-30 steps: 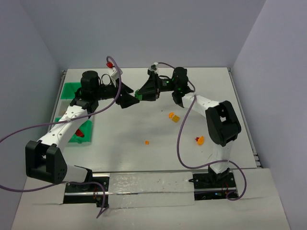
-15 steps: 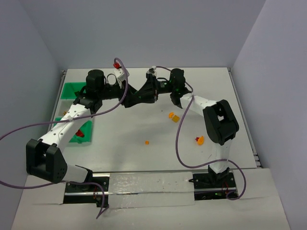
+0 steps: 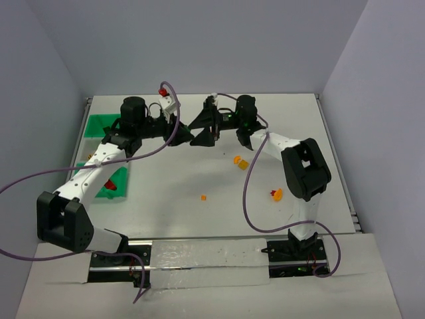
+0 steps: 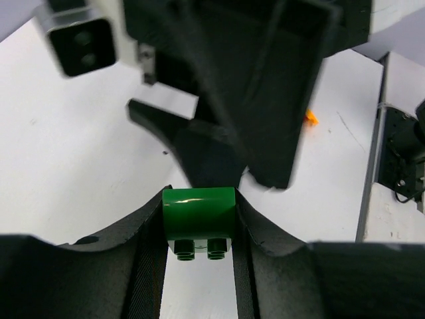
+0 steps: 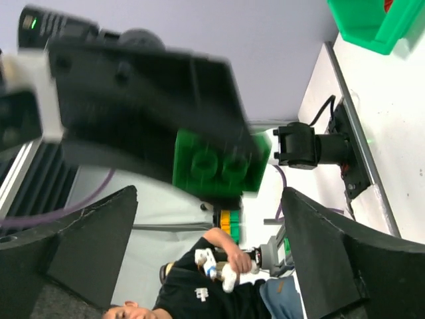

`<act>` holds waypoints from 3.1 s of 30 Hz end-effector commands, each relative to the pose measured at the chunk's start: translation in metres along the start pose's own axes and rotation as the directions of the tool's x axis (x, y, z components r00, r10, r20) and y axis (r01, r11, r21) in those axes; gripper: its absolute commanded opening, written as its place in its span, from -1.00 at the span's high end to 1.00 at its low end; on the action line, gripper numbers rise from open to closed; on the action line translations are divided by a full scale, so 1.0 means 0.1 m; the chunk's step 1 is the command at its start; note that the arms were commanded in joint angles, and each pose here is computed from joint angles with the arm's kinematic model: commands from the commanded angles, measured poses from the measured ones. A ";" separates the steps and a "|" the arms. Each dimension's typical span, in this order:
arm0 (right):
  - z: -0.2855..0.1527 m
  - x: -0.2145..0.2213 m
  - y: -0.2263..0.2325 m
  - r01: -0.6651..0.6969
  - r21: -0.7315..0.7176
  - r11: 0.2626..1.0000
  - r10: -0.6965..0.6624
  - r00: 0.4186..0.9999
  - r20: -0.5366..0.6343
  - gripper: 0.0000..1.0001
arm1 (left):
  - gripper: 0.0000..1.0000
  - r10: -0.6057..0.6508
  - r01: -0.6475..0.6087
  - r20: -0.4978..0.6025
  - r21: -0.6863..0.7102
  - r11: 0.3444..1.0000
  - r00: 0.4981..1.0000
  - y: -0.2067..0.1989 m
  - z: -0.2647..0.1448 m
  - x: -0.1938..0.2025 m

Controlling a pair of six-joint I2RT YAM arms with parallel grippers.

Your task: Sort the legos into containers by color

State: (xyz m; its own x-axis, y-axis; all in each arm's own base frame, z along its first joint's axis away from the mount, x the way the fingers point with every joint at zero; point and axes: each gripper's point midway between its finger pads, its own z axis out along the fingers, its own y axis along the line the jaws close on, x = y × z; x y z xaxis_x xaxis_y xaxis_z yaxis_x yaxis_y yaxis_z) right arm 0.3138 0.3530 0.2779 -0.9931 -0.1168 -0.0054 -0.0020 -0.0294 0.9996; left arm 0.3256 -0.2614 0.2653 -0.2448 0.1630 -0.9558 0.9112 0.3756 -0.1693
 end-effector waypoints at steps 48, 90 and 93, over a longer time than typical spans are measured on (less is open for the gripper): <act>-4.01 0.11 -1.47 0.074 0.986 -0.147 -0.392 0.911 -0.127 -1.00 | -0.40 -0.476 0.219 0.001 -0.889 0.402 0.880 3.23 -2.18 1.03; -3.98 -0.39 -2.39 0.503 0.864 0.023 -0.226 0.845 -0.485 -0.28 | -0.66 -0.343 0.275 -0.025 -0.547 0.791 0.939 1.98 -1.51 0.23; -3.94 -0.40 -2.37 0.513 0.858 0.030 -0.232 0.838 -0.494 -0.12 | -0.66 -0.344 0.280 -0.019 -0.540 0.794 0.939 1.95 -1.49 0.23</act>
State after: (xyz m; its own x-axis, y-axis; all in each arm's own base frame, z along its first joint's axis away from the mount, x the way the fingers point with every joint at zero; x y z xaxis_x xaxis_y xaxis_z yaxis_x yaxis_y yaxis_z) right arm 0.3902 -0.0364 0.0183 -0.8047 -0.5541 -0.2132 -0.5749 0.8169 0.0463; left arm 0.4579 -0.0388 0.2196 -0.6108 0.0298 -0.7912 0.4233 0.8568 -0.2945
